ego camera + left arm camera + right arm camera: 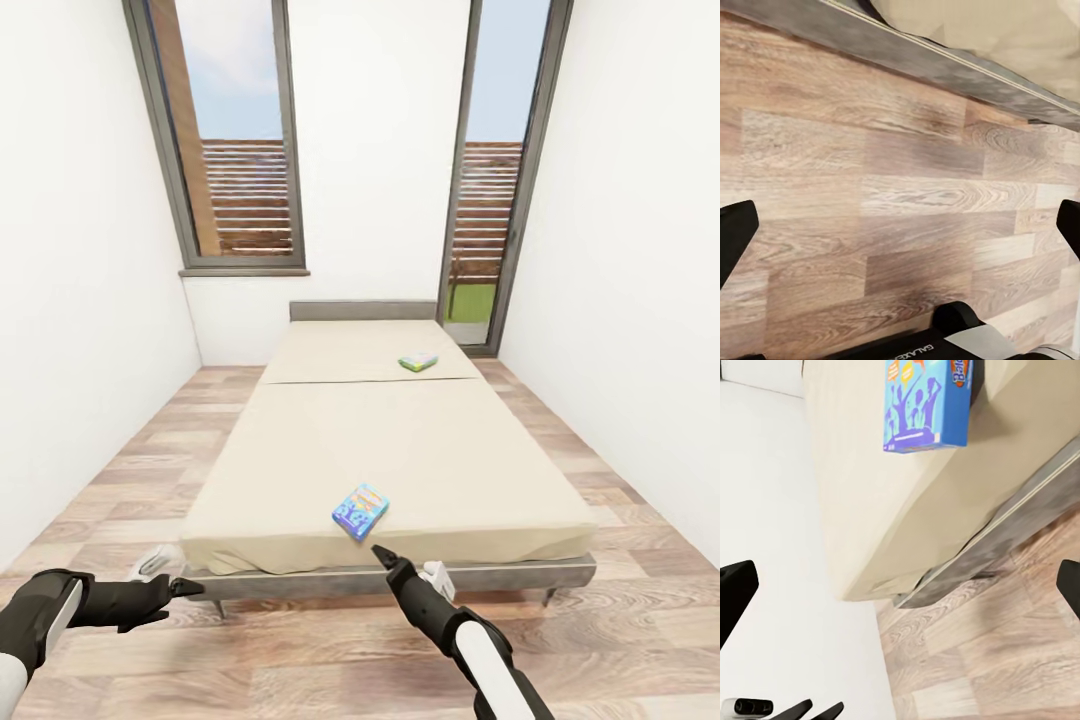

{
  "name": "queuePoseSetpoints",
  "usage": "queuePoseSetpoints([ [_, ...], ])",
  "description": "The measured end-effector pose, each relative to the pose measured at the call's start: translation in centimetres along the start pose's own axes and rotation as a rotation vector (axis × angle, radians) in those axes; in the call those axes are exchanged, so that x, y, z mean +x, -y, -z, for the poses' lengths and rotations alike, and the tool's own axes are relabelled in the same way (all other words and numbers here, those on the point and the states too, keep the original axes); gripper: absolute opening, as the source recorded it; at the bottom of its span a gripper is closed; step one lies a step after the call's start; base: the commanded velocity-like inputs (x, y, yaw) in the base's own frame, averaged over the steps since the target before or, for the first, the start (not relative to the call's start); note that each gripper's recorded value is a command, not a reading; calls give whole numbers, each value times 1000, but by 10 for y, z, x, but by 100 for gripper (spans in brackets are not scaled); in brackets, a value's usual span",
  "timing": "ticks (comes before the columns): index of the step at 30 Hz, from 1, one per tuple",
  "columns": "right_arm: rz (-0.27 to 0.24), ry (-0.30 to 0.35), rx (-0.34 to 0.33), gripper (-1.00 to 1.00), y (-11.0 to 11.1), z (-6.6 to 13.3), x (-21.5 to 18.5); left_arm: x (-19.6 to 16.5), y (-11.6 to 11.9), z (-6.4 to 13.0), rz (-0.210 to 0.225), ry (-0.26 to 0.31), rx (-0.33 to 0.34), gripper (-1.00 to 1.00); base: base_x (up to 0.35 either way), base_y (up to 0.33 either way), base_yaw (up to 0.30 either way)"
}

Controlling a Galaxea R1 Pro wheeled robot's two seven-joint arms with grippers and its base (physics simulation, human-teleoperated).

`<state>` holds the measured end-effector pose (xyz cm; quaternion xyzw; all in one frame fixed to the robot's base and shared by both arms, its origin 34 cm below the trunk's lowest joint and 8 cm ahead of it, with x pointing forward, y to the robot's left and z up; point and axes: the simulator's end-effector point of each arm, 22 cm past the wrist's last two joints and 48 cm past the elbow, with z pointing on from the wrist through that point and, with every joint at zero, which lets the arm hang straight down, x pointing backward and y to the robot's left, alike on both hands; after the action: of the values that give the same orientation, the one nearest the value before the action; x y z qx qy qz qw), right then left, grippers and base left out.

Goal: Put all the toys in the child's room - the three board games (two on the bed and one on the table), the two jigsaw puzzles on the table, and the tennis ball on the table - inside the toy box on the table in the child's room.

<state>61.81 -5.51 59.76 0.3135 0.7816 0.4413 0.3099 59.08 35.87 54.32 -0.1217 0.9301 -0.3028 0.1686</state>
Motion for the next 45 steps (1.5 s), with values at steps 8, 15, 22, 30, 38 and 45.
queuePoseSetpoints([
  [8,1,3,-2,100,-1,1,-1,-1,1,1,-2,3,1,100,0,72,-165],
  [15,2,4,-5,100,-3,1,-2,-2,2,2,-3,7,3,100,0,9,-162],
  [22,1,4,-5,100,-3,1,-2,-2,2,3,-3,8,3,100,0,1,-34],
  [30,-14,6,-15,100,-6,2,-3,-3,4,4,-3,13,8,100,0,0,-70],
  [38,-15,8,-16,100,1,0,0,0,-1,-1,-3,14,8,100,0,0,-9],
  [45,-16,8,-17,100,15,-4,5,6,-10,-12,-3,14,8,100,0,0,0],
])
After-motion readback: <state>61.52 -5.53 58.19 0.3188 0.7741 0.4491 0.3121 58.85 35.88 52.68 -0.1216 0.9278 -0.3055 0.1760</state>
